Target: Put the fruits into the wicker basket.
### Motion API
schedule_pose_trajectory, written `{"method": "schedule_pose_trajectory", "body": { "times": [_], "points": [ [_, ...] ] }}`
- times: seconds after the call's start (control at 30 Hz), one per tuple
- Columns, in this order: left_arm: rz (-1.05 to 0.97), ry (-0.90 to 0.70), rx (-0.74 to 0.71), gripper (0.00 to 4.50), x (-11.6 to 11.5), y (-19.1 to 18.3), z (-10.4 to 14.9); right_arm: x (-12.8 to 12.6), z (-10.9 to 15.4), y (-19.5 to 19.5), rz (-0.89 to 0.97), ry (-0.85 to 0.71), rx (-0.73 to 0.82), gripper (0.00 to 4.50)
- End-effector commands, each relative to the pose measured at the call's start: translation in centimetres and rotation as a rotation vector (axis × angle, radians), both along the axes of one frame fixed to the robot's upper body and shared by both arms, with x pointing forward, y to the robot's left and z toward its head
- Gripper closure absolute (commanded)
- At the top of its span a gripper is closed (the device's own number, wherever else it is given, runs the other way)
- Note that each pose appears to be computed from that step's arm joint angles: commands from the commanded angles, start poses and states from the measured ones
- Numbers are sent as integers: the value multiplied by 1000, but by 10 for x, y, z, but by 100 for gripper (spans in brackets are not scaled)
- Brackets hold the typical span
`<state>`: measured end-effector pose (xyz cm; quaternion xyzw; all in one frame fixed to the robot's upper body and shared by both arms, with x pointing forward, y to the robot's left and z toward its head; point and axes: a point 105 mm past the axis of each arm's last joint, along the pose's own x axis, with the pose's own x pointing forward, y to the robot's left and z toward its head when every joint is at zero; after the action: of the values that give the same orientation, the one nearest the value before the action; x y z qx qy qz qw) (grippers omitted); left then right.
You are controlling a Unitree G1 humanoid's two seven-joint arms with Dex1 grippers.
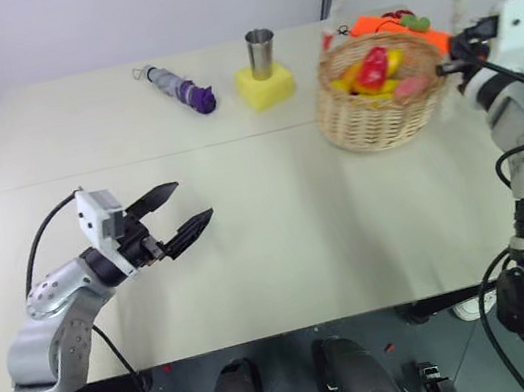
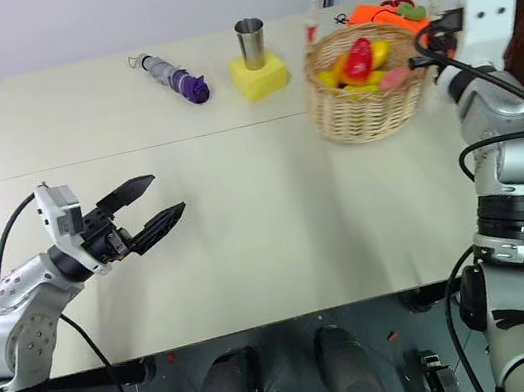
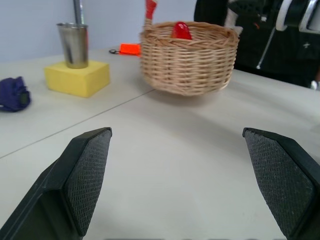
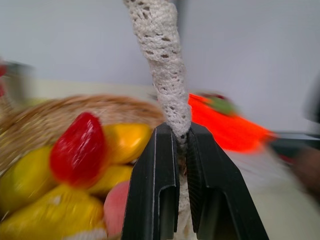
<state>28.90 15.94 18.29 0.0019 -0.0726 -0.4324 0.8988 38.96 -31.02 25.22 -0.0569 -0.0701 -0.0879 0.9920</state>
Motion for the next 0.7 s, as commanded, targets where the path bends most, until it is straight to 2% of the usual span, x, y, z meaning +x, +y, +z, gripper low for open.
{"method": "schedule_pose_trajectory", "body": {
  "times": [0.03, 0.13, 0.23, 0.5, 0.67, 0.7],
  "points": [
    [-8, -58, -1, 0, 1, -5, 10, -2, 20, -9, -20, -84, -15, 444],
    [14, -56, 7, 0, 4, -5, 8, -3, 16, -10, -24, -81, -19, 330],
    [66, -24, 9, 0, 8, -1, 1, -11, 13, -8, -4, -97, -26, 185],
    [300, 29, 79, 0, 14, 40, -25, -53, -23, -17, 65, -110, -30, 185],
    [437, 48, 105, 0, 14, 68, -40, -66, -49, 13, 272, -50, -77, 185],
    [454, 54, 105, 0, 13, 73, -43, -68, -55, 28, 354, -32, -85, 185]
  ]
}}
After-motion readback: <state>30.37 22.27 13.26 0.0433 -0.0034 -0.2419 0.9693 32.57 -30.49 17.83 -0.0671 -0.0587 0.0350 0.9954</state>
